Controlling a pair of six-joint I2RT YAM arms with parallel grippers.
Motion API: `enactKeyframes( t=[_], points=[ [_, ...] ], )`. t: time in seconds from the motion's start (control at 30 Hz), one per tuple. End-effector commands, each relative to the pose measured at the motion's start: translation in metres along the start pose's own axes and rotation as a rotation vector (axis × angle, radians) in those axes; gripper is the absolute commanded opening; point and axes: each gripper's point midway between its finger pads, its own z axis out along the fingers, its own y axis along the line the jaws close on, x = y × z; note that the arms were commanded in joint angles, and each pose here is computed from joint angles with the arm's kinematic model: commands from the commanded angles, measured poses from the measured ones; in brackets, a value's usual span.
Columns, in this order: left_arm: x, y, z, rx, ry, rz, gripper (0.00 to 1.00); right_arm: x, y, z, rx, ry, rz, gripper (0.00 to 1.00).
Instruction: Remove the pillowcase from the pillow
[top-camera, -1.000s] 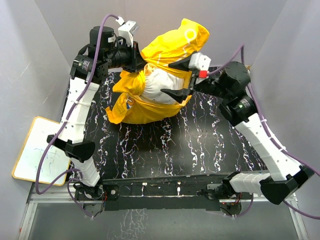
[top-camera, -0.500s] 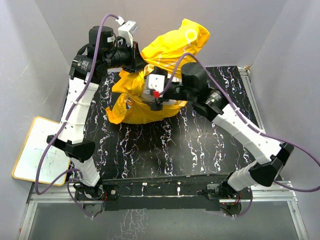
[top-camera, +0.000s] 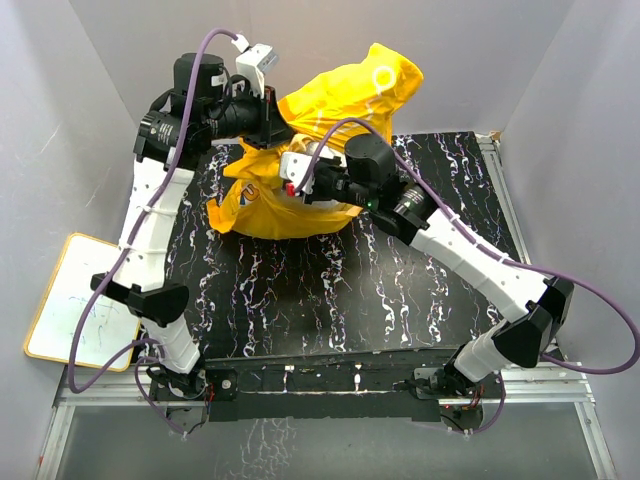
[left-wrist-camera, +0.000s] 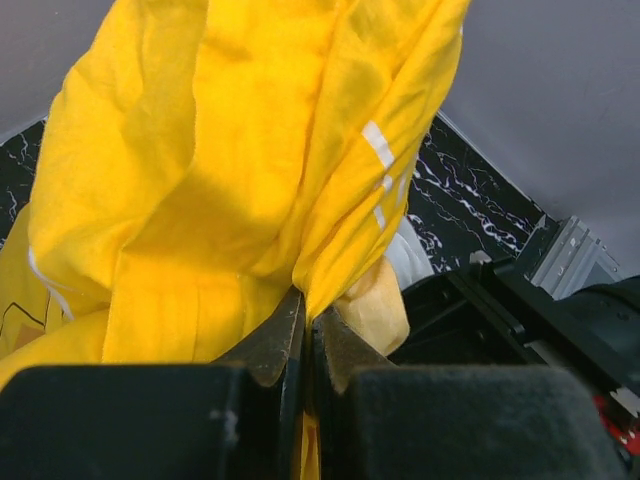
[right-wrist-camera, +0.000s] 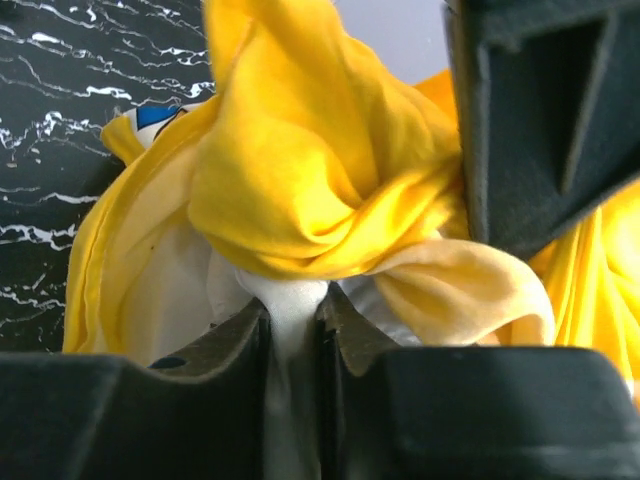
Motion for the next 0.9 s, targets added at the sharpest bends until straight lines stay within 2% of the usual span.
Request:
enactKeyframes(
  t=[0.0,0.07,0.27,0.37,0.47,0.7,0.87],
  points=[
    [-0.027,-0.024,-0.052,-0.001,-0.115,0.093,0.00,0.019,-0.014,-0.004,0.066,0.063,0.089,0.12],
    [-0.032,-0.025,-0.061,-0.022,-0.140,0.128,0.00,0.024,-0.010,-0.001,0.061,0.080,0.123,0.08],
    [-0.053,-0.018,-0.093,-0.139,-0.227,0.287,0.00,0.052,-0.020,-0.017,0.125,0.075,0.306,0.08],
    [-0.056,-0.011,-0.103,-0.201,-0.244,0.342,0.00,0.075,-0.023,-0.027,0.194,0.083,0.401,0.08],
    [-0.052,0.008,-0.107,-0.302,-0.237,0.391,0.00,0.081,-0.023,-0.036,0.234,0.068,0.453,0.08],
    [-0.035,0.085,-0.092,-0.614,-0.158,0.494,0.00,0.025,-0.013,-0.061,0.150,-0.150,0.522,0.08],
    [-0.034,0.116,-0.084,-0.707,-0.159,0.493,0.00,0.019,-0.020,-0.078,0.167,-0.183,0.564,0.08]
  ],
)
